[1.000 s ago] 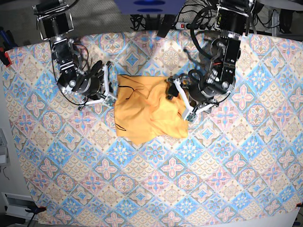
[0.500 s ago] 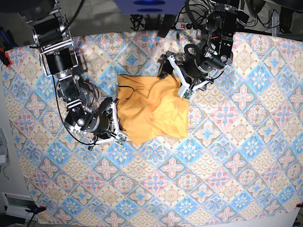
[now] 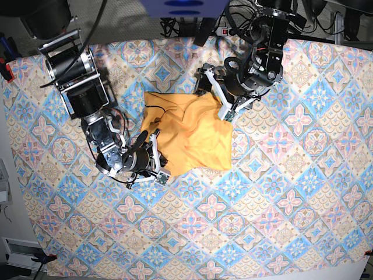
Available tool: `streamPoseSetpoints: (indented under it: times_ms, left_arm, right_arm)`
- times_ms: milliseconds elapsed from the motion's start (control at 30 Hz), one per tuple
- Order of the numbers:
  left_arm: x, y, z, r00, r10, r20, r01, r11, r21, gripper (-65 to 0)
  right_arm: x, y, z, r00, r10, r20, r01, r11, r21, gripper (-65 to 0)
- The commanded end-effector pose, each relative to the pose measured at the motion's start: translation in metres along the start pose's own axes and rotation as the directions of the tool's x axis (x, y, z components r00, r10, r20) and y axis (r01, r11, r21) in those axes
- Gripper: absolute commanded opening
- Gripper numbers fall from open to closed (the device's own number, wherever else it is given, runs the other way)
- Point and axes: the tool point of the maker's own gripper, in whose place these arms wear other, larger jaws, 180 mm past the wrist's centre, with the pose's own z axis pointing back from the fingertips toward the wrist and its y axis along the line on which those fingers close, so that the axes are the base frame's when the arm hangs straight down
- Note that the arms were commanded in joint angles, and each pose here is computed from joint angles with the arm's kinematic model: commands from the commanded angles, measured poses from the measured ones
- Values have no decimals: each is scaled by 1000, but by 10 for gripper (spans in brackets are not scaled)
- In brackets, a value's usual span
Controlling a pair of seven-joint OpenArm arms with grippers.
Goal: Fold the T-shirt properly
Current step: 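Fold the shirt's sides inward with both grippers toward each other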
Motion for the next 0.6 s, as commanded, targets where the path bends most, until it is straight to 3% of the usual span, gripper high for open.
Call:
streamPoseSetpoints:
  times_ms: [0,167,267,567]
  left_arm:
    - [11,1,-1,1000,-3,30,3,1000,-6,-158]
    - [24,18,-16,998,4,55,-4,1000,13,-158]
    - [34,27,-24,998,5,61,-6,1000,22,-158]
    - [67,56,-39,996,-5,90,0,999,54,-158]
  right_arm:
    - [20,-12,2,999,7,40,-7,1000,-19,-621]
    - [15,-6,-2,1000,8,22,-7,1000,-5,-621]
    - [-14,-2,3,1000,-4,-20,4,1000,-4,-621]
    - [-53,2,45,985,99,-140,-109,992,-65,-622]
